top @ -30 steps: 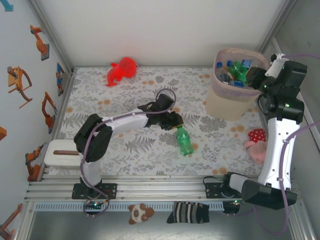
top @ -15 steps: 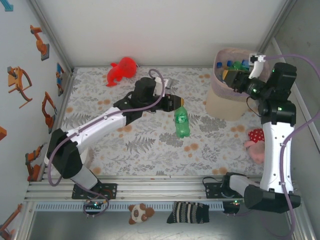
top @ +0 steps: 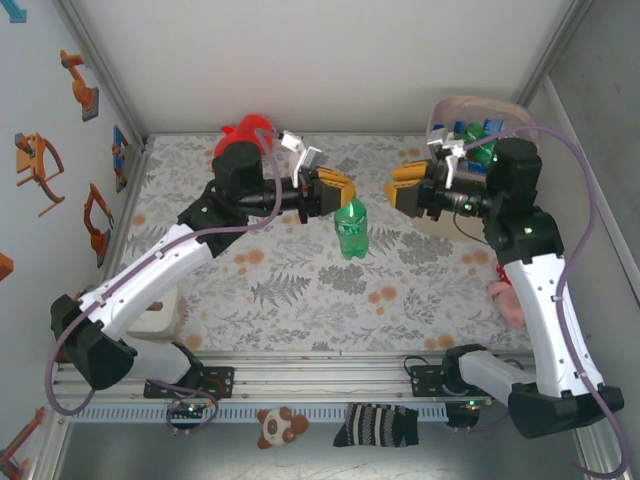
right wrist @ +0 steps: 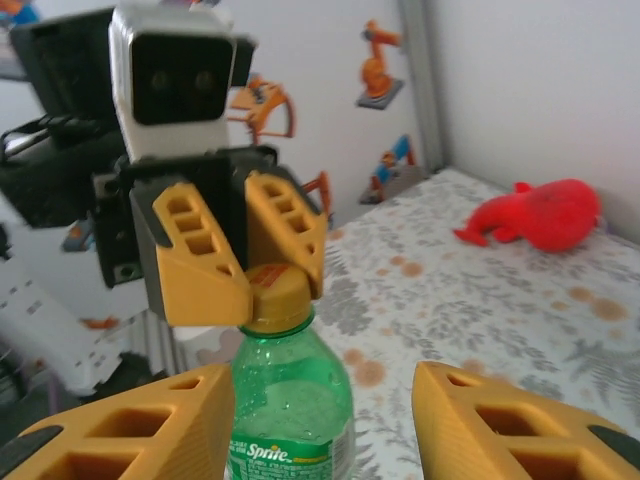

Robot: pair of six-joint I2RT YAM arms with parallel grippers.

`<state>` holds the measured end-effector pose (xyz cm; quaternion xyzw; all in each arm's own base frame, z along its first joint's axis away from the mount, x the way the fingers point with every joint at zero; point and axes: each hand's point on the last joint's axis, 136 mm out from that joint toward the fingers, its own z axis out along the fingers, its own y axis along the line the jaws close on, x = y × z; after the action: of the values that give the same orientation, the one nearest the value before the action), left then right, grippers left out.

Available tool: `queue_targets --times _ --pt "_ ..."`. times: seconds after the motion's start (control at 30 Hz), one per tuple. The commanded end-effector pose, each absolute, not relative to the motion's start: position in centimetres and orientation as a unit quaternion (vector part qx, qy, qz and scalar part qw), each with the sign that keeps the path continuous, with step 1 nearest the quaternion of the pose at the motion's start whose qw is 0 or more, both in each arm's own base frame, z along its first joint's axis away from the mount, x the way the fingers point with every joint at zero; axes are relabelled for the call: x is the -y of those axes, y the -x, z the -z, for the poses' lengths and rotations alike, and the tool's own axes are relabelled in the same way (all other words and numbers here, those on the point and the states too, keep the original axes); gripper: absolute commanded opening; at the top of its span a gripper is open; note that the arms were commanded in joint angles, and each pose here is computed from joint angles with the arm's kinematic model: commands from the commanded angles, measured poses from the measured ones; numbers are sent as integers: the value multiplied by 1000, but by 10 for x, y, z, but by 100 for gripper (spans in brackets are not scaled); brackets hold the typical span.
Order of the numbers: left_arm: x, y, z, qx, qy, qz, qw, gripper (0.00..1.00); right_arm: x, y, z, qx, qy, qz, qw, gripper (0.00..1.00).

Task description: Put the plastic bottles in the bin

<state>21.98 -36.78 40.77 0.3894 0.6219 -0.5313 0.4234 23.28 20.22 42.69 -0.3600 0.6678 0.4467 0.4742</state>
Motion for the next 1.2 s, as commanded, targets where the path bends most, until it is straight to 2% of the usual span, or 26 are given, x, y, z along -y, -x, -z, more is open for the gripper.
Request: queue_targets --times 0.0,0.3,0.6,0.93,1.17 --pt "360 -188 -438 -548 -450 554 436 8 -221 -209 -430 -613 434 -463 471 51" --pt "348 -142 -468 -452 -509 610 405 7 -260 -166 -436 -540 513 -528 408 56" --pt "346 -135 -474 -437 -516 617 403 7 -274 -156 -435 -532 528 -543 379 53" --pt "338 -114 -486 -395 -538 631 396 4 -266 -125 -433 -494 553 -580 338 63" --pt "337 -107 -490 -383 -544 632 397 4 -268 -123 -426 -496 553 -594 309 64"
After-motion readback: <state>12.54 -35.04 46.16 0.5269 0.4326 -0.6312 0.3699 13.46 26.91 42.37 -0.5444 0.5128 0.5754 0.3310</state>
